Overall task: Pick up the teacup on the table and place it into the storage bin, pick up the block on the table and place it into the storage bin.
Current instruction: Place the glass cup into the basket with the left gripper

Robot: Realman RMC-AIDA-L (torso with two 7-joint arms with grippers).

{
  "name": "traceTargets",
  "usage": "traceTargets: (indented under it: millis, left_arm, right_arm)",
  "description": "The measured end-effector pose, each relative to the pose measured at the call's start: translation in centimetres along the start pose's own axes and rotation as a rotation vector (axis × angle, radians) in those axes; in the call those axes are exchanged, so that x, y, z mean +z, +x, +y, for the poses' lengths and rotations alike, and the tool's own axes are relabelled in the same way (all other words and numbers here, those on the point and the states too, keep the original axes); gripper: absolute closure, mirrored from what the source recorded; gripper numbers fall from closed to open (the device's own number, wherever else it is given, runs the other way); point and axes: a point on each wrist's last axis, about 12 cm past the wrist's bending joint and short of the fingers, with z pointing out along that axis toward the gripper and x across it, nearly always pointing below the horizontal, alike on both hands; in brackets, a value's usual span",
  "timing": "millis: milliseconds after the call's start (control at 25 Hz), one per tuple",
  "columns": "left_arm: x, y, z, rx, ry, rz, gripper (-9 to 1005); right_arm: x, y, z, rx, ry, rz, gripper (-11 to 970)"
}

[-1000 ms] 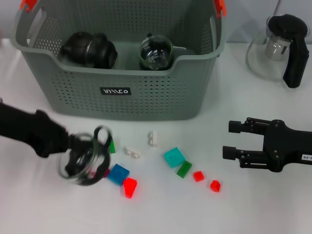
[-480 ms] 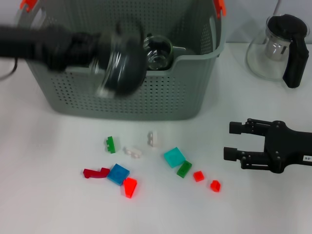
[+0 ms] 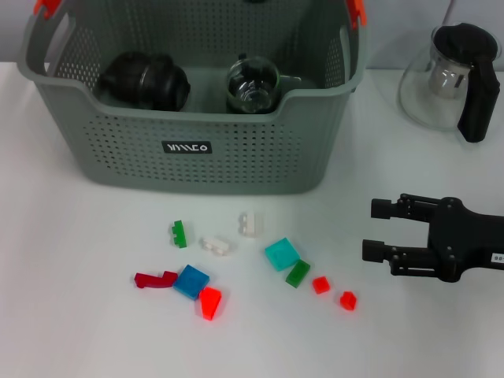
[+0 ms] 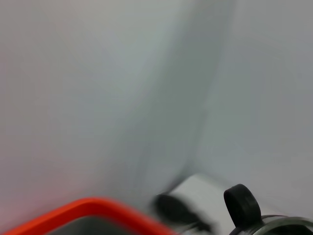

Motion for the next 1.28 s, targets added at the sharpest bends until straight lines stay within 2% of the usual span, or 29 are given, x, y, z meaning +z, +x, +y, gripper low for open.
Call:
traceTargets:
  millis: [120, 200, 400, 640, 840, 1280]
  left_arm:
    - [2.2, -1.7, 0.4, 0.038, -0.134, 0.085, 952]
    - [3.9, -1.9, 0.3, 0.071, -0.209, 0.136, 952]
    - [9.4, 0.4, -0.2, 0.190, -0.378, 0.269, 951]
    - [13.1, 3.4, -0.8, 0.328, -0.482, 0.355, 950]
    - [14.4, 4.4, -1.2, 0.378, -0.505, 0.368, 949]
    - [15.2, 5.3, -0.9, 0.401, -0.532, 0.349, 947]
  right_arm:
    - [0.1, 0.0, 0.0, 0.002, -0.003, -0.001, 136]
    - [0.2, 0.0, 0.0, 0.002, -0.005, -0.002, 136]
    - [0.2, 0.0, 0.0, 0.004, -0.001, -0.002, 135]
    - [0.2, 0.1, 0.0, 0.005, 0.001, -0.002, 135]
    - [0.1, 0.1, 0.1, 0.007, 0.000, -0.003, 136]
    - [-0.1, 0.5, 0.1, 0.023, 0.007, 0.000, 136]
